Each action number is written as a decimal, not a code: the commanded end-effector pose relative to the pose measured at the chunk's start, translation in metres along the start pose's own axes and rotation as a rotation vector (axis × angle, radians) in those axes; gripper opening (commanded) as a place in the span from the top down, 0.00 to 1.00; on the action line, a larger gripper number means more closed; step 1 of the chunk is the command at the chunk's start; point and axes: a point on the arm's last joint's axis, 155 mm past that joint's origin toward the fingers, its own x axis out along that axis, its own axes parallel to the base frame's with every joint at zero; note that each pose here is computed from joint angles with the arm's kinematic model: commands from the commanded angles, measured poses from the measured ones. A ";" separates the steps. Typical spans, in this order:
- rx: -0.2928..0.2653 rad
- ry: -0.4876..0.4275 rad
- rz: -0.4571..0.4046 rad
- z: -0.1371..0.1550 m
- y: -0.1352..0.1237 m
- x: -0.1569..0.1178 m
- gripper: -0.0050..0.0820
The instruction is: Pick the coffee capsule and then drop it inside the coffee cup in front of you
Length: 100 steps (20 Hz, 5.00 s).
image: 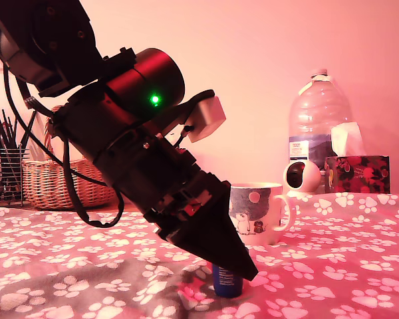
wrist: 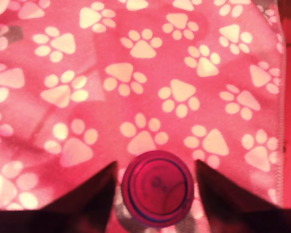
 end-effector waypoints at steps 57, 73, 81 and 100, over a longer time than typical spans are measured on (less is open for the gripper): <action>-0.060 -0.387 0.272 0.128 0.092 -0.100 0.60; -0.083 -0.332 0.227 0.176 0.104 -0.106 0.60; -0.126 -0.241 0.198 0.176 0.121 -0.076 0.60; -0.149 -0.114 0.165 0.152 0.127 -0.019 0.60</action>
